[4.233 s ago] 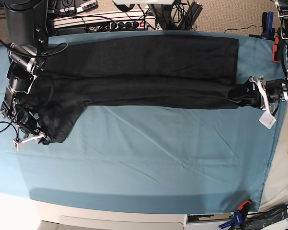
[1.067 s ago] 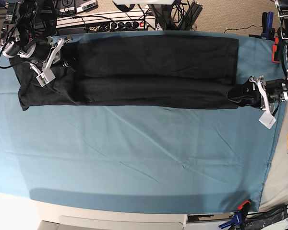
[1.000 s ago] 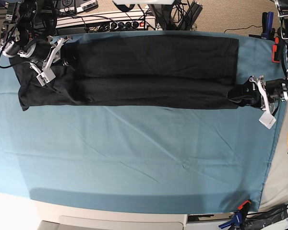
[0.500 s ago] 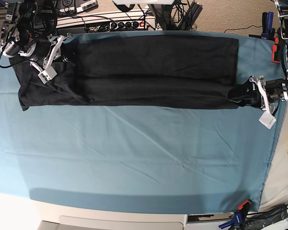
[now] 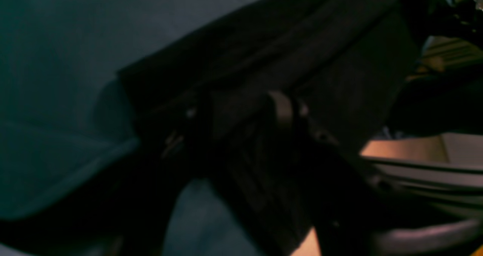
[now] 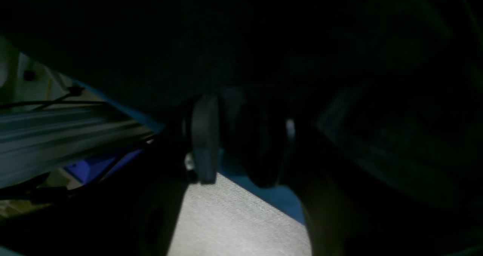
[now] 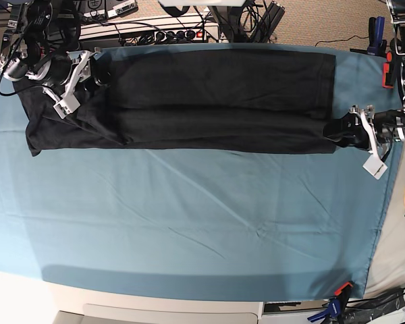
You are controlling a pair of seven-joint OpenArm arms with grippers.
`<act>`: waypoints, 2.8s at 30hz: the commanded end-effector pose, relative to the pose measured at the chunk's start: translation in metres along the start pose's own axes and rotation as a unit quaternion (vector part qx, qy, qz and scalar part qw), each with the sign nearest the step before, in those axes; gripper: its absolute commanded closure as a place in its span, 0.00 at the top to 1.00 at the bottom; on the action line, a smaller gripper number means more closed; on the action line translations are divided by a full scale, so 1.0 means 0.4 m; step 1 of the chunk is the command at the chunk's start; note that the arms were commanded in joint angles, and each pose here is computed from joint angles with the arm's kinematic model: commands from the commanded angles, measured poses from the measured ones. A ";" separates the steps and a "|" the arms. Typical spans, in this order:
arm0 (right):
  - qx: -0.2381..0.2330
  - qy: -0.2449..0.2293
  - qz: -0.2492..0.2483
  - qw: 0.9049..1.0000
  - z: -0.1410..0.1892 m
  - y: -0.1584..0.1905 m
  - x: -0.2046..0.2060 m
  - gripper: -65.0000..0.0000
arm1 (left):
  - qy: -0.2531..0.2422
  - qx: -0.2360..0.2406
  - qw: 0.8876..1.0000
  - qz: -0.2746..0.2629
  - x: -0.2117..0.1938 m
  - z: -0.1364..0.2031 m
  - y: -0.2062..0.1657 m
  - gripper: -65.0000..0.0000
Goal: Fold the T-shirt properly
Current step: 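Hold the folded strip end down with the right gripper, then open the left gripper and lift it off its strip end, then lower the left gripper onto the strip end and grasp it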
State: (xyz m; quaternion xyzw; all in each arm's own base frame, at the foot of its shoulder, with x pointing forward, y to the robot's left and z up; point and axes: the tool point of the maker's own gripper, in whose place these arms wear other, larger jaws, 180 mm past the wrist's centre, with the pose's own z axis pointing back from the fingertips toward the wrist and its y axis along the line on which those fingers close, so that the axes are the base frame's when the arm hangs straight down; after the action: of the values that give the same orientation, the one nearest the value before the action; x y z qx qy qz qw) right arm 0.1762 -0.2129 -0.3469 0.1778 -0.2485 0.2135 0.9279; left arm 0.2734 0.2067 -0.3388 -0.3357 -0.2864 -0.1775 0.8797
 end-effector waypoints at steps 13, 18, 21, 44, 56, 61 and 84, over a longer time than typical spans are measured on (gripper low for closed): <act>-0.089 -0.118 0.143 0.978 0.087 0.029 0.215 0.34 | 0.016 0.074 0.997 0.028 -0.047 0.022 0.062 0.45; -0.094 -0.136 0.149 0.975 0.093 0.027 0.243 0.34 | 0.017 0.078 0.995 0.061 -0.072 0.019 0.063 0.46; -0.094 -0.139 0.149 0.975 0.094 0.028 0.245 0.34 | 0.017 0.084 0.994 0.063 -0.072 0.020 0.068 0.46; -0.095 -0.138 0.149 0.975 0.094 0.027 0.245 0.34 | -0.145 0.264 0.946 0.119 0.128 0.294 0.266 0.46; -0.084 -0.149 0.125 0.977 0.075 0.047 0.237 0.34 | -0.148 0.204 0.940 0.231 0.021 0.319 0.318 0.44; -0.097 -0.141 0.127 0.977 0.074 0.036 0.230 0.34 | -0.137 0.153 0.956 0.211 0.021 0.324 0.270 0.44; -0.109 -0.132 0.128 0.977 0.073 0.026 0.219 0.34 | -0.058 0.040 0.968 0.240 -0.146 0.127 0.144 0.44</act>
State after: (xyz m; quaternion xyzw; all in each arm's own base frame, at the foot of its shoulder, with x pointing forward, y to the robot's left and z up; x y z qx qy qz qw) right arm 0.2242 -0.1903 -0.2840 0.0725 -0.3933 0.2719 0.8753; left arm 0.2281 0.2816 -0.3864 -0.3733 -0.2336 0.0796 0.8943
